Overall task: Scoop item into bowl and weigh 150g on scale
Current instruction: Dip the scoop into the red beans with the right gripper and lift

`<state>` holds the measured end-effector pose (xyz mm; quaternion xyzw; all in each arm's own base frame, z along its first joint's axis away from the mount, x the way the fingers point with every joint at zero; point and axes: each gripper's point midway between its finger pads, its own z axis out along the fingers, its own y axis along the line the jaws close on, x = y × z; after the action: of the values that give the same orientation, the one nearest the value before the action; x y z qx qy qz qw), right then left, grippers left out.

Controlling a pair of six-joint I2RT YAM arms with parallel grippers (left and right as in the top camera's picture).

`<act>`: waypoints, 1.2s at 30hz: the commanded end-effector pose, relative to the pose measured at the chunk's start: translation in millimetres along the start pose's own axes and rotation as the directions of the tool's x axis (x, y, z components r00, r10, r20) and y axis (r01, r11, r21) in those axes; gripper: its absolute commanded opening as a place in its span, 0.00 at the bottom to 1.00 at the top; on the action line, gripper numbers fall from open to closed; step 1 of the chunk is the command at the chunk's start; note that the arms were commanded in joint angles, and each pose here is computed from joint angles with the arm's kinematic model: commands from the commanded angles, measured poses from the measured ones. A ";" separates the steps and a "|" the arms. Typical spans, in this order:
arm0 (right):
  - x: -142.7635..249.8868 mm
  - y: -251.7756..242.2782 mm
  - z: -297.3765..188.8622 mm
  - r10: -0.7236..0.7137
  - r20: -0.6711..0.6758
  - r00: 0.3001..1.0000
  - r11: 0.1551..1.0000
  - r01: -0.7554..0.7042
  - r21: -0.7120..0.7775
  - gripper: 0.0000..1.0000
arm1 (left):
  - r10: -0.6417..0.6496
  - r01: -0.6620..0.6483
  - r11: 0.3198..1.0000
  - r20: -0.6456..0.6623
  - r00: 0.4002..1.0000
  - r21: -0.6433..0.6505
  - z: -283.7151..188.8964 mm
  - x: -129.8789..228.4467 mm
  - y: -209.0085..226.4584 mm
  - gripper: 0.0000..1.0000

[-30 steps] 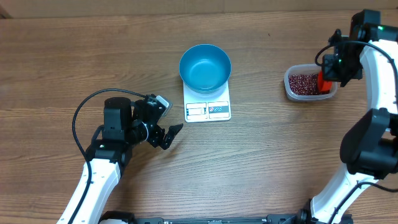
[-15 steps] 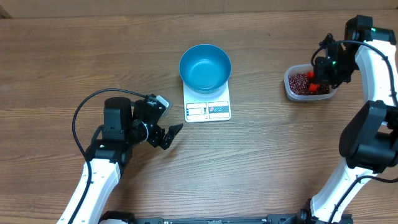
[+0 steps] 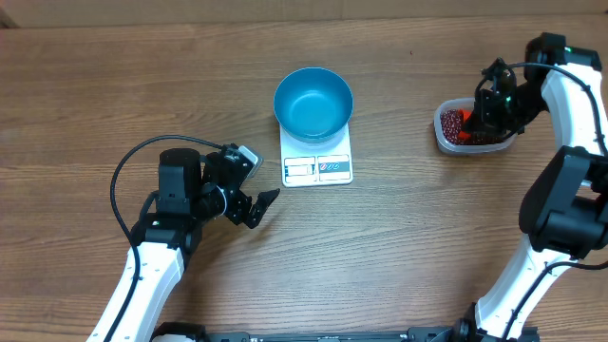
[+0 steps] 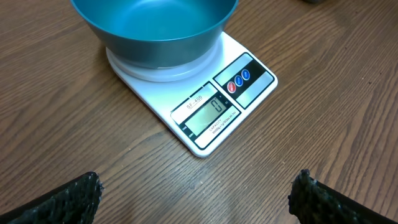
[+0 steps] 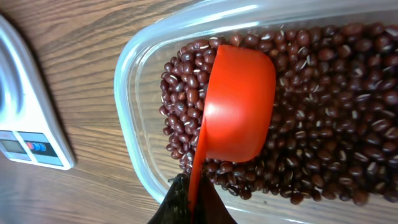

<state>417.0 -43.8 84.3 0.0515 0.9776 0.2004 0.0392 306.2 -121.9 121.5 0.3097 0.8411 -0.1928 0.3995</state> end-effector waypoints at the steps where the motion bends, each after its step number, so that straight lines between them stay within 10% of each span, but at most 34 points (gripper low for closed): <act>1: 9.6 -3.4 17.8 0.065 -0.030 0.997 0.991 -0.068 -0.118 0.04 | -0.007 0.007 1.000 0.004 1.000 0.014 1.3 -1.9 -3.3 1.00; 36: 25.2 -14.1 -82.1 0.227 0.176 0.958 0.723 -0.044 -0.690 0.04 | -0.007 0.007 1.000 0.004 1.000 0.014 1.3 -1.9 -3.3 1.00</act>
<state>380.3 -87.9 137.5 0.1604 0.8388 0.5070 0.1171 306.3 -121.9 121.5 0.3096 0.8410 -0.1926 0.3996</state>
